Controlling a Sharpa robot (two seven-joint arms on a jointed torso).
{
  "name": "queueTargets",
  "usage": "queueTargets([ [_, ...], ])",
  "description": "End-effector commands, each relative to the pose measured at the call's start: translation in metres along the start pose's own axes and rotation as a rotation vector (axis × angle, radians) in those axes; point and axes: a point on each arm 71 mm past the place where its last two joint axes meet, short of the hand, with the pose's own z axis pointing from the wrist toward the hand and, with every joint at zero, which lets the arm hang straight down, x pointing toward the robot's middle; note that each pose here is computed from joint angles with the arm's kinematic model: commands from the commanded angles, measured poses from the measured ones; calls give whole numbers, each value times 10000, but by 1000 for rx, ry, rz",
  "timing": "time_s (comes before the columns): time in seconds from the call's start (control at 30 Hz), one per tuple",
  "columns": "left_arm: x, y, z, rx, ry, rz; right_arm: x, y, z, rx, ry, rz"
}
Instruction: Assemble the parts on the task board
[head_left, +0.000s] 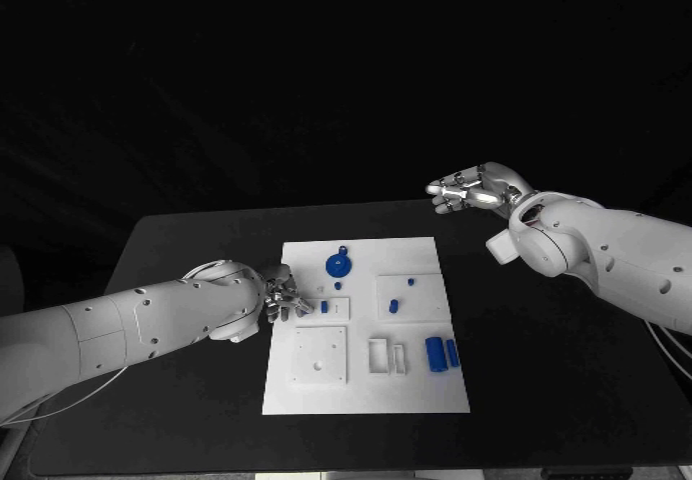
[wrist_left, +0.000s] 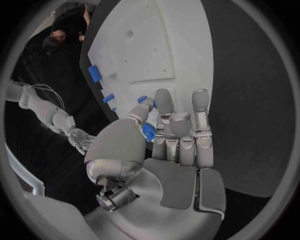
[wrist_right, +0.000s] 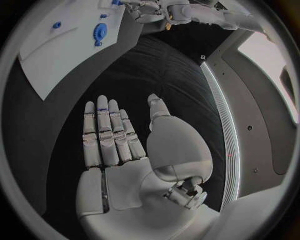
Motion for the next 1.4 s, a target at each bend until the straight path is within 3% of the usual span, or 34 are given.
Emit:
queueTargets([
  [0.03, 19, 52, 9, -48, 25, -14, 17, 7, 1, -8, 16, 2],
  [0.63, -9, 28, 0, -27, -19, -63, 17, 4, 0, -6, 19, 3],
  [1.03, 2, 28, -15, -13, 14, -79, 16, -4, -3, -3, 22, 3],
  [1.4, -75, -7, -55, -1, 28, -100, 25, -21, -2, 1, 24, 4],
])
